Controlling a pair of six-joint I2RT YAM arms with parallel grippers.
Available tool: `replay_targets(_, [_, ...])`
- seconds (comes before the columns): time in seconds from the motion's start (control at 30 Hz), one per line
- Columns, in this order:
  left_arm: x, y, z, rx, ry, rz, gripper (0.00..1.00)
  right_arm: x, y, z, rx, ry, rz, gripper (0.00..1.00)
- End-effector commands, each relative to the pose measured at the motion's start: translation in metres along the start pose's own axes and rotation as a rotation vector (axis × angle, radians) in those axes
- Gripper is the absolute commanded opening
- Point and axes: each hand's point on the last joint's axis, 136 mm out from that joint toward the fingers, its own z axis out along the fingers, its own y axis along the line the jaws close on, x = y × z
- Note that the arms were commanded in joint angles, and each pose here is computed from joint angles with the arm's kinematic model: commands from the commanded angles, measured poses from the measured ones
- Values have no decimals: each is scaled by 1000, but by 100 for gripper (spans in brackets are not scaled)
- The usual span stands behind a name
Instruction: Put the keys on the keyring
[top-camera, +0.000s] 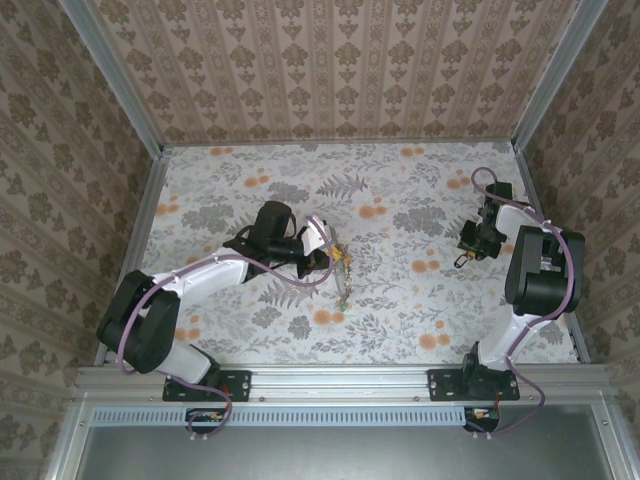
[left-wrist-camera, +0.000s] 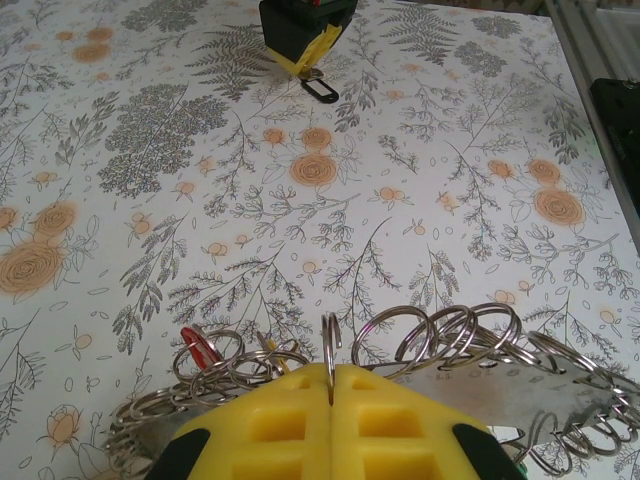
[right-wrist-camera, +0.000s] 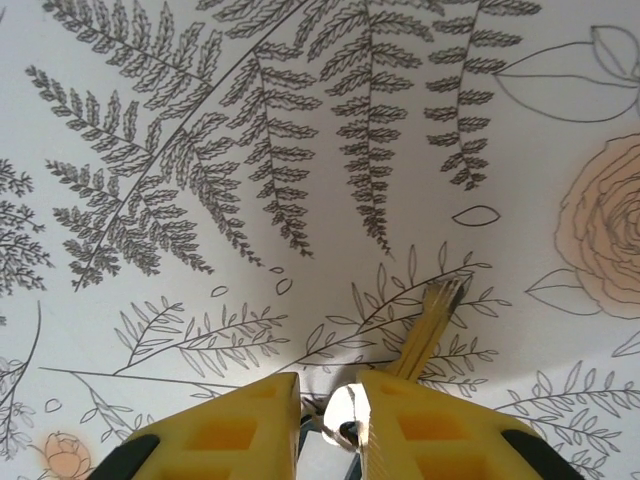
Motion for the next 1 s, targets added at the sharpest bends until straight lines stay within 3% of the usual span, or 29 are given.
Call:
replay_targets(0.0, [-15,2,-3,15,-35,21,0,10,8,-6,-52,33,-7,23])
replay_targets(0.33, [-16,2,-3,20,-33,21,0,14,2,-7,-13,40,-12,22])
replay_targets(0.43, [-15,1,-4,21,-31,20,0,15,-1,-7,15,41,-24,29])
replay_targets(0.6, [-15,1,-3,23,-32,20,0,16,-5,-4,55,54,-49,29])
replay_targets(0.97, [-17,2,-4,18,-30,21,0,11,0,-5,53,39,-67,17])
